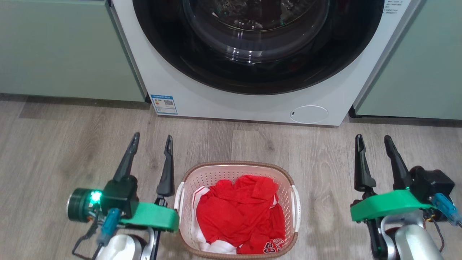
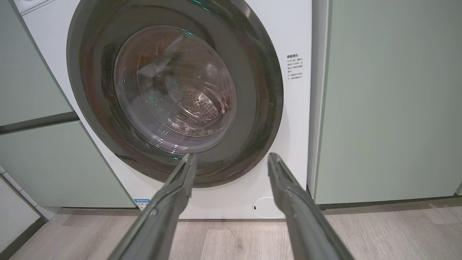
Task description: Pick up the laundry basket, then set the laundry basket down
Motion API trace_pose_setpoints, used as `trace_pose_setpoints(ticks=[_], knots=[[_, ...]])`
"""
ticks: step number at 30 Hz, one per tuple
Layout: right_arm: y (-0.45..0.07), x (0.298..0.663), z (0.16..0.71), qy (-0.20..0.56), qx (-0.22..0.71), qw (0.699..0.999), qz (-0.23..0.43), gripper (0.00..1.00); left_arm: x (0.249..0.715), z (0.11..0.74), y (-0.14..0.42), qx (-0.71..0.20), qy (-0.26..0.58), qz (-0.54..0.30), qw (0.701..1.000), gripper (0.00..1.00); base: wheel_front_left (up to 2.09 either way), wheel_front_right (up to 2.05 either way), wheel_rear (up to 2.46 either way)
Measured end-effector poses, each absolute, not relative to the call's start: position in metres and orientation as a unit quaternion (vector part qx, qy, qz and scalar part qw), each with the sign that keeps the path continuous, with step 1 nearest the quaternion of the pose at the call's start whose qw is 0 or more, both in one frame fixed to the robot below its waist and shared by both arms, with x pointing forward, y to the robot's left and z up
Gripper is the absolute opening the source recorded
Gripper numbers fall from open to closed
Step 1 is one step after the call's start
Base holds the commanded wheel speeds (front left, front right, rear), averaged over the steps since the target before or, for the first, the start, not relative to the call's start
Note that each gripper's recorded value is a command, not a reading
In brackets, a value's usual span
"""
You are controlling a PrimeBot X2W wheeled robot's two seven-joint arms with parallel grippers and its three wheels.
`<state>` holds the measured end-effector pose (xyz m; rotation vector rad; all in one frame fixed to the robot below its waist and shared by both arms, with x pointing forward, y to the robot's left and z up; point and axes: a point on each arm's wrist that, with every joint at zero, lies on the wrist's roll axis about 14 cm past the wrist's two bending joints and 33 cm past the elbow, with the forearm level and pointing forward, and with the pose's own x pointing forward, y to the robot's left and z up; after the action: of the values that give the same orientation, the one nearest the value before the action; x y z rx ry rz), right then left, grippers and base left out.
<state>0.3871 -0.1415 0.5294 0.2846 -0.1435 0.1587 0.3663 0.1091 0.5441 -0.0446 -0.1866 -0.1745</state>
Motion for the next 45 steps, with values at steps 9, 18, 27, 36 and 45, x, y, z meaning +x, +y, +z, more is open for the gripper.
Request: trace_pose_setpoints(ticks=[9,18,27,36,45], knots=[[-0.144,0.387,0.533,-0.077,0.149,0.983,0.076,1.0,0.364,0.542,0.107,-0.021,-0.093,-0.095,0.991,1.0,0.0,0.0,0.0],[-0.146,0.389,0.527,-0.07,0.148,0.984,0.071,1.0,0.366,0.534,0.11,-0.021,-0.081,-0.097,0.992,1.0,0.0,0.0,0.0],[-0.146,0.389,0.526,-0.067,0.149,0.984,0.071,1.0,0.367,0.533,0.113,-0.023,-0.08,-0.093,0.992,1.0,0.0,0.0,0.0],[-0.147,0.387,0.527,-0.069,0.148,0.984,0.069,1.0,0.366,0.535,0.11,-0.02,-0.084,-0.1,0.991,1.0,0.0,0.0,0.0],[-0.149,0.386,0.529,-0.072,0.147,0.984,0.067,1.0,0.366,0.536,0.108,-0.023,-0.085,-0.104,0.991,1.0,0.0,0.0,0.0]])
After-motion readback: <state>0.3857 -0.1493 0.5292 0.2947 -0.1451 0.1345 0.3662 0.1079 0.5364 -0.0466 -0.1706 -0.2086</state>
